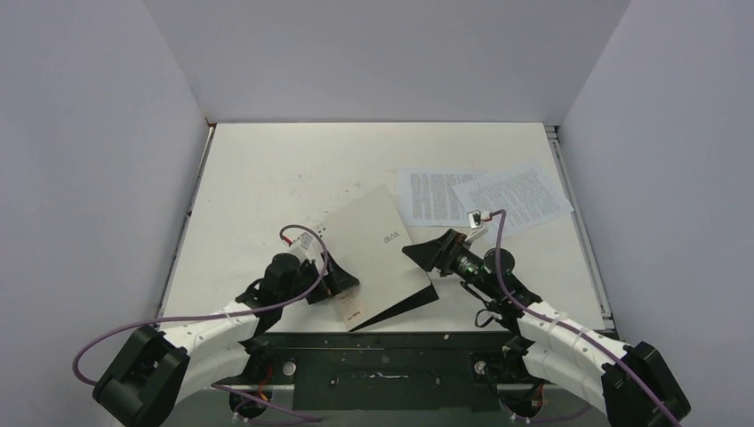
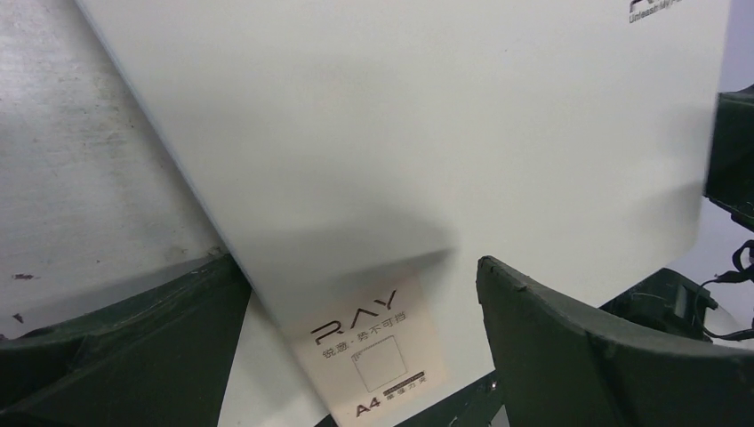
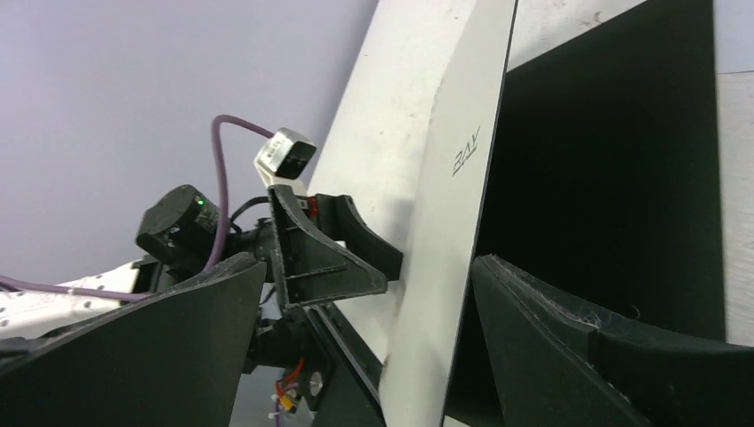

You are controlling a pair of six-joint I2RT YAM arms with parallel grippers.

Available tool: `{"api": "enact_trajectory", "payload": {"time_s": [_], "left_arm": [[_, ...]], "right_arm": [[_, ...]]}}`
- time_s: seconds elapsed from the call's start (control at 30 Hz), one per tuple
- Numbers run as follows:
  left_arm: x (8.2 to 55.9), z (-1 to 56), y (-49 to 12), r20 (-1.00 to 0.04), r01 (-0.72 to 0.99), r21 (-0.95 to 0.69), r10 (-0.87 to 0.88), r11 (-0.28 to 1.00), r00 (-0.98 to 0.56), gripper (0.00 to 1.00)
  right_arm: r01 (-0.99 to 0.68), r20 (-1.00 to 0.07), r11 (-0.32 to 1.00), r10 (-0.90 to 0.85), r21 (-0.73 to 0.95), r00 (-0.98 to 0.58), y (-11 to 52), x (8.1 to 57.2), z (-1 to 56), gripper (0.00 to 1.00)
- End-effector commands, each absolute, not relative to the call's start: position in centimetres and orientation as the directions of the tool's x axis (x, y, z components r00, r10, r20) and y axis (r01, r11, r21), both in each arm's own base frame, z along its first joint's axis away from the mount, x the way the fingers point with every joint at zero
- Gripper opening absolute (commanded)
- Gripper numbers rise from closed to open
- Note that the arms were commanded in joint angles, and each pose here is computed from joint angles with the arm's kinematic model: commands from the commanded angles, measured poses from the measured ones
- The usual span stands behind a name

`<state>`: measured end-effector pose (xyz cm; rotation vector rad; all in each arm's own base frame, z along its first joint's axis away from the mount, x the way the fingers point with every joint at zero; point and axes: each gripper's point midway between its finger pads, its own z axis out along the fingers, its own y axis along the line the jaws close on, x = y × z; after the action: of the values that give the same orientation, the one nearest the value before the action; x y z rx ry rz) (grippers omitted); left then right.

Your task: Put the files into the folder

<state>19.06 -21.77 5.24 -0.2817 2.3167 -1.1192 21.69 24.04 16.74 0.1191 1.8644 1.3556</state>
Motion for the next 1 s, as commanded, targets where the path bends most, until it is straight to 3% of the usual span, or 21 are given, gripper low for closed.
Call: {"api": "enact_trajectory", "payload": {"time_s": [0.0, 0.27, 0.63, 0.87, 0.97], "left_arm": [[19.4, 12.3, -24.5, -0.435, 0.244, -0.868, -0.427, 0.432, -0.793, 0.96], [19.2, 13.6, -24.2, -0.450, 0.283, -0.877, -0.455, 0.389, -0.768, 0.96], [19.5, 13.3, -23.7, -0.461, 0.280, -0.868, -0.457, 0.411, -0.760, 0.96], [19.7, 13.1, -23.3, -0.475, 0.277, -0.856, -0.449, 0.437, -0.757, 0.96], [19.8, 13.2, -23.1, -0.479, 0.280, -0.854, -0.453, 0.439, -0.752, 0.96]], "right_arm": [[-0.386, -0.474, 0.280, 0.425, 0.879, -0.771, 26.3, 18.1, 17.4, 0.90], [-0.376, -0.450, 0.249, 0.444, 0.893, -0.775, 27.2, 17.7, 18.1, 0.90], [-0.392, -0.548, 0.406, 0.412, 0.826, -0.728, 26.3, 18.6, 17.4, 0.99], [-0.409, -0.613, 0.489, 0.395, 0.771, -0.684, 25.1, 18.9, 17.8, 0.87], [-0.419, -0.614, 0.478, 0.389, 0.772, -0.687, 25.2, 18.8, 18.1, 0.75]]}}
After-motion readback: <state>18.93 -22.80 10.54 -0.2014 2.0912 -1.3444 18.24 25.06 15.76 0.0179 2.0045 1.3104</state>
